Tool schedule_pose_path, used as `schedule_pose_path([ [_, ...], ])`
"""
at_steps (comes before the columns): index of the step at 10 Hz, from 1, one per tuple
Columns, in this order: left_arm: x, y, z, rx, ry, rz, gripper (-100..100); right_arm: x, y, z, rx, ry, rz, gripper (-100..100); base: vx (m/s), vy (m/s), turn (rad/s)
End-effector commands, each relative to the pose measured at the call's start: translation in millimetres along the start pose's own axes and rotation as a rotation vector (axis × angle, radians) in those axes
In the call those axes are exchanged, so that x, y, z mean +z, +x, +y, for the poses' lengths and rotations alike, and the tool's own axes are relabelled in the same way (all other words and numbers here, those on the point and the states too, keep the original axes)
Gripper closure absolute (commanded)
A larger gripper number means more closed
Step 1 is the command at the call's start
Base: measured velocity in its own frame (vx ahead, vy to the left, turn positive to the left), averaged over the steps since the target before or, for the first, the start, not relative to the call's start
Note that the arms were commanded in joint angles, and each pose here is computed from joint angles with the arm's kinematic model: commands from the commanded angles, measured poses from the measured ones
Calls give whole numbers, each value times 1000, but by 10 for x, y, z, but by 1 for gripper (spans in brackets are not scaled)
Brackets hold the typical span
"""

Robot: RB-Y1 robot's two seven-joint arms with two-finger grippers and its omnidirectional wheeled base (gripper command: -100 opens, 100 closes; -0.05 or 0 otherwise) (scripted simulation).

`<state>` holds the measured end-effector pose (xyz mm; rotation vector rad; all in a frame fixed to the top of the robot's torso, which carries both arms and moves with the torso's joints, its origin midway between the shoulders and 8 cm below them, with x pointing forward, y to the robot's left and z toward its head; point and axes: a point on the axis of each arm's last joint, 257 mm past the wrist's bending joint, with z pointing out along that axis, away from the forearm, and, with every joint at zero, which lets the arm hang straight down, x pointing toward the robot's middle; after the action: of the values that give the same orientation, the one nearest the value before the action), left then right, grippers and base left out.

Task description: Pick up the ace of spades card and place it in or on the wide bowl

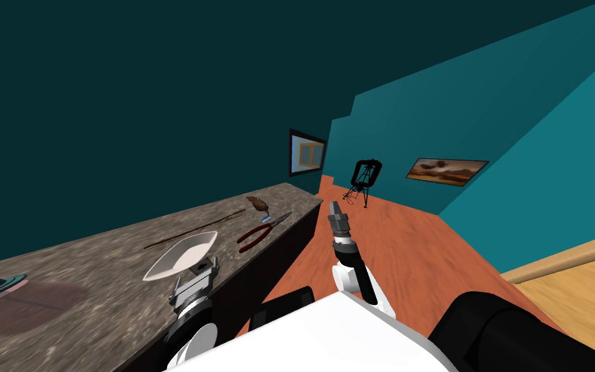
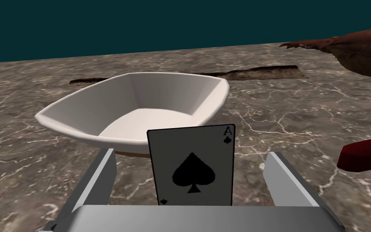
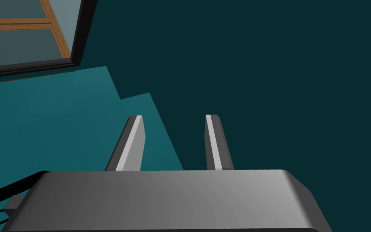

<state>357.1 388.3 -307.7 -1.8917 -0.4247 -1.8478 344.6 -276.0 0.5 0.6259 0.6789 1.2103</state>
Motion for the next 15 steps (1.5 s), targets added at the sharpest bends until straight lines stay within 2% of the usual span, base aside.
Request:
schedule_pose_path([
  [1,0,0,0,0,0,0,-100,0,0,0,0,0,0,0,3,-4,10],
  [3,22,45,-24,1,-3,-1,-100,0,0,0,0,0,0,0,5,-6,16],
  [12,22,45,-24,1,-3,-1,-100,0,0,0,0,0,0,0,1,-2,5],
  [13,82,95,-6,2,-9,-1,-100,0,0,0,0,0,0,0,19,-23,69],
  [14,64,72,-23,0,-4,1,-100,0,0,0,0,0,0,0,10,-15,24],
  [15,70,72,-19,1,-6,-1,100,0,0,0,0,0,0,0,0,0,0],
])
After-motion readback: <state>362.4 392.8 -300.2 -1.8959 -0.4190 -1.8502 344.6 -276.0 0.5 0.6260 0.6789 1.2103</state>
